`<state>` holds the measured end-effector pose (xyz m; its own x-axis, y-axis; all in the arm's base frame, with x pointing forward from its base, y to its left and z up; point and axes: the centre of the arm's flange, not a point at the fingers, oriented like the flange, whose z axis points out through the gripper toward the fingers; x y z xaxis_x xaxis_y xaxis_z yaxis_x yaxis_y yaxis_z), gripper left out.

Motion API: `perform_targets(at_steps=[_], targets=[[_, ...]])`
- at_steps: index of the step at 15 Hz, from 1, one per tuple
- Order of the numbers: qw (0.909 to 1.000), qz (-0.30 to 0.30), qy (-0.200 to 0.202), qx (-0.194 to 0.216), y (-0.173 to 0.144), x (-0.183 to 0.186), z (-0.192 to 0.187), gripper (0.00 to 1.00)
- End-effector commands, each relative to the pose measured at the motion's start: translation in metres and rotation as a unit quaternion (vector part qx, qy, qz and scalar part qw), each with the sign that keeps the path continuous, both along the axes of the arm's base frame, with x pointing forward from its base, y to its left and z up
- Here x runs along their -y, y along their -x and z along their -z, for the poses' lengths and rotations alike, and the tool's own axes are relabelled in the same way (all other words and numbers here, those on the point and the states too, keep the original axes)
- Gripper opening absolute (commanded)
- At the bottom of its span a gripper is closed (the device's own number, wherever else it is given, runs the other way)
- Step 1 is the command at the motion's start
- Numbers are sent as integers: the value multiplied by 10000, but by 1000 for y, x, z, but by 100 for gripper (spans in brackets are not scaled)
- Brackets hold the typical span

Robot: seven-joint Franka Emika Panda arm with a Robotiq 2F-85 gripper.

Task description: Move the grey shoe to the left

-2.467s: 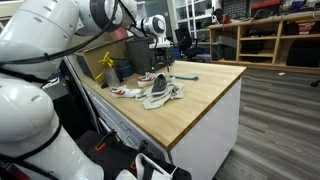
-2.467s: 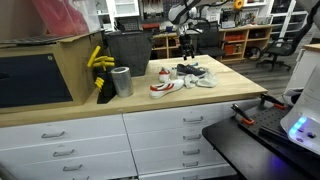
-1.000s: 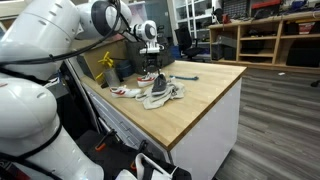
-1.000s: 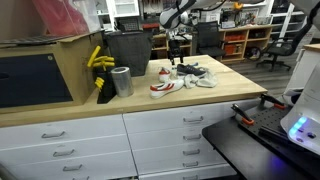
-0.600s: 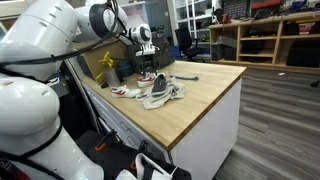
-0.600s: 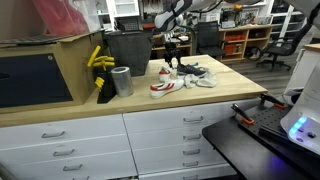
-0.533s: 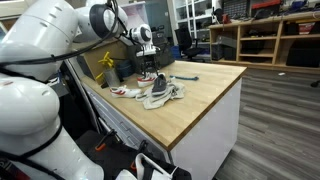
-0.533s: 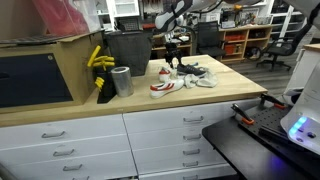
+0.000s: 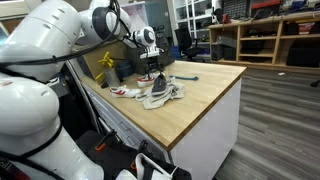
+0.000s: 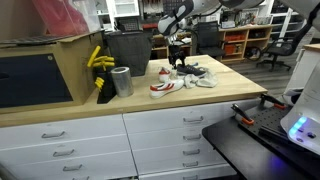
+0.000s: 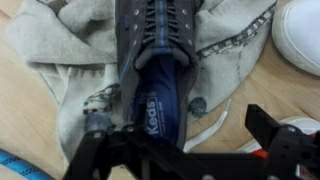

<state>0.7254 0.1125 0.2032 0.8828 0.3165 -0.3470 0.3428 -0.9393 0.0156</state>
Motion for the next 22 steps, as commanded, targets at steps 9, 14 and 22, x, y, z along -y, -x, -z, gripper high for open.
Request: perform_targets(at_steps=[9,14,22], targets=[[10000,32,35,83,-15,-14,16,50],[9999,67,74,85,-10,-6,5,12],[9998,-191,100,43,10,-23,-27,1]])
